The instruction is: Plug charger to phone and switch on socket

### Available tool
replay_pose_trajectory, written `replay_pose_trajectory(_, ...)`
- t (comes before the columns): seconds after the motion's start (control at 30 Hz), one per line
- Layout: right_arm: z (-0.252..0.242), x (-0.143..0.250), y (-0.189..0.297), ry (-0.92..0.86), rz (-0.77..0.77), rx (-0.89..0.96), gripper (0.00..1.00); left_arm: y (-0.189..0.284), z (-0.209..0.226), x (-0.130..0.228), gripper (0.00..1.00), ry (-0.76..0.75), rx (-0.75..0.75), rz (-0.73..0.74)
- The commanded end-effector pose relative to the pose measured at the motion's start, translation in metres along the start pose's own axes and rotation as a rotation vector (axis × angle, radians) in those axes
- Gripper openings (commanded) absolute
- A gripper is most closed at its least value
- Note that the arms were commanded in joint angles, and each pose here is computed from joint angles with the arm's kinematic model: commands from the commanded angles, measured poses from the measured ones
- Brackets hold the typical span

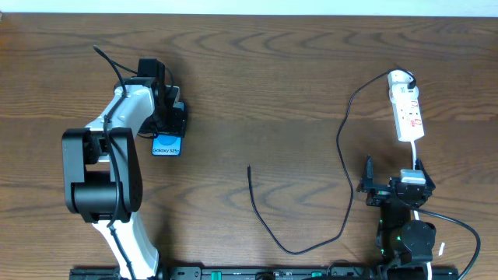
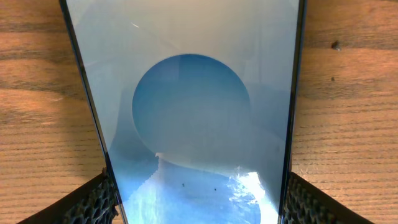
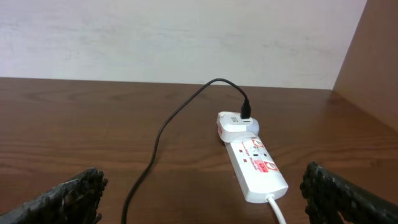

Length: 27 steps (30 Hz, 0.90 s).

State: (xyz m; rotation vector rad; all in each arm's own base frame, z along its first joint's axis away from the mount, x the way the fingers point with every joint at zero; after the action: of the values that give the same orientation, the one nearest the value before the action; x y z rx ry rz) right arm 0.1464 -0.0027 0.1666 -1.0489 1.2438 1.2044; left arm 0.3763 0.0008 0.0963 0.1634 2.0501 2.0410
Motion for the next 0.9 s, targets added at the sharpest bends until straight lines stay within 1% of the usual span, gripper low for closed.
replay_pose_trajectory(0.0,0.0006,0.0004,0.0004,-0.012,-0.001,-0.003,0.99,-0.0257,0.0008,0.0095,0.66,-0.011,-0.015,0.091)
replay_pose_trajectory(0.27,0.0006,0.0004,0.0004,-0.012,-0.001,-0.003,0.99,-0.0258,0.0008,0.0095,0.58,-0.015,-0.015,0.091)
replay_pose_trajectory(0.7,0.0006,0.0004,0.0004,-0.012,-0.001,-0.003,0.99,-0.0258,0.0008,0.0095,0.38,-0.019,-0.015,0.091)
replay_pose_trajectory(0.77,0.0006,0.0004,0.0004,-0.012,-0.001,-0.003,0.99,-0.0258,0.0008,0.0094,0.32,-0.019,-0.015,0.090)
replay_pose_trajectory(0.87,0.0006,0.0004,0.0004,-0.012,-0.001,-0.003,0.99,-0.0258,0.0009,0.0094,0.27,-0.019,-0.016,0.090)
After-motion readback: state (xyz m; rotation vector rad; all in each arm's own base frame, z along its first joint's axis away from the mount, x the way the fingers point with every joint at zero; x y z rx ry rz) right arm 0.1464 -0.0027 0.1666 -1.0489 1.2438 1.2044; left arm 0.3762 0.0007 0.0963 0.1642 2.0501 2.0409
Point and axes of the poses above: each gripper's point midway between its finger pads, its own y axis back along the fingers, its own z axis along the line the jaws close on, x = y × z, the point moved 10 cm from there along y, back along the fingers, and after that the axes turned 8 degrees about -y, right-handed, at the moved point
